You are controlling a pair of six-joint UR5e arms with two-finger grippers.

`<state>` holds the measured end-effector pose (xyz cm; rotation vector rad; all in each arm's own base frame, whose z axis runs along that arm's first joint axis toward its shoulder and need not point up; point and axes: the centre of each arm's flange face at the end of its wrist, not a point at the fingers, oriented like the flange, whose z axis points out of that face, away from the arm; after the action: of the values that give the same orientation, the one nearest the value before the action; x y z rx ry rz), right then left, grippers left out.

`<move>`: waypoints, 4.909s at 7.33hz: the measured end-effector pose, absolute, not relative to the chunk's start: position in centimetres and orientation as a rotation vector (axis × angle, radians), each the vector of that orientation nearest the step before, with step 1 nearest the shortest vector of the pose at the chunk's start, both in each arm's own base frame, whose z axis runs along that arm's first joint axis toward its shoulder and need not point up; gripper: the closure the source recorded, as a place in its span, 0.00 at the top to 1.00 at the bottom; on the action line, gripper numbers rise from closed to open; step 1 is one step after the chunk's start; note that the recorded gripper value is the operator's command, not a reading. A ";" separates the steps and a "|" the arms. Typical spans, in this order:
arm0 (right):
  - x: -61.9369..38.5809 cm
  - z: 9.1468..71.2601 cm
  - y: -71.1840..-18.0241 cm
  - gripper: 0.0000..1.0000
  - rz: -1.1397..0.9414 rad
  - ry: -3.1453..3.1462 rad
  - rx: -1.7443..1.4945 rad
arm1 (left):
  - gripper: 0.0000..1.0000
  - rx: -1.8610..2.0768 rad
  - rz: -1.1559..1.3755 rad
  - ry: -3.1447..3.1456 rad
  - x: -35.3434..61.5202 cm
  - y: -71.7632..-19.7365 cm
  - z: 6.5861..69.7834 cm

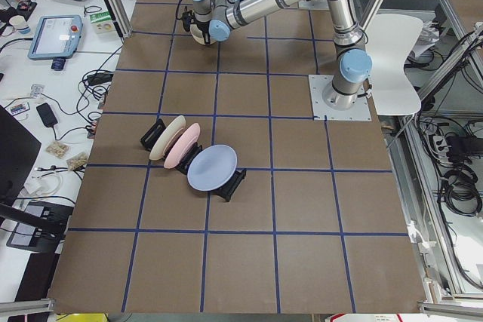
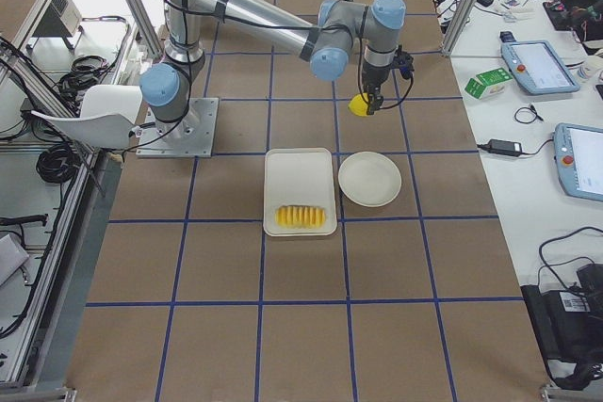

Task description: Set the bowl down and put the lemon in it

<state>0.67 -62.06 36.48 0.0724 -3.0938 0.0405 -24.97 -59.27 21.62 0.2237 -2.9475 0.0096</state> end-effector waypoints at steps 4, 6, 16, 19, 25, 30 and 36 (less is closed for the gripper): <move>12.4 38.2 -60.1 0.31 0.080 -3.117 -0.089 | 1.00 0.260 0.013 -2.958 -26.7 -57.7 22.2; 14.9 38.3 -59.6 0.31 0.084 -3.142 -0.131 | 1.00 0.292 0.047 -2.963 -23.4 -58.6 26.6; 37.1 28.1 -56.3 0.33 0.090 -3.192 -0.216 | 1.00 -0.022 0.041 -3.147 -11.4 -51.8 49.2; 37.9 26.5 -57.2 0.33 0.105 -3.186 -0.164 | 1.00 -0.012 0.045 -3.151 -11.4 -52.0 49.3; 38.0 24.5 -58.1 1.00 0.078 -3.174 -0.133 | 1.00 -0.018 0.055 -3.155 -11.5 -51.9 49.8; 33.3 33.4 -57.9 1.00 0.111 -3.176 -0.199 | 1.00 -0.019 0.064 -3.155 -11.5 -51.6 50.2; 15.6 49.3 -54.8 1.00 0.065 -3.166 -0.063 | 1.00 -0.020 0.065 -3.153 -11.5 -51.6 50.2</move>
<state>15.61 -54.79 49.27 -0.0634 -3.1663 0.0649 -11.50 -51.59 50.24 -0.0204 -3.1530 0.0653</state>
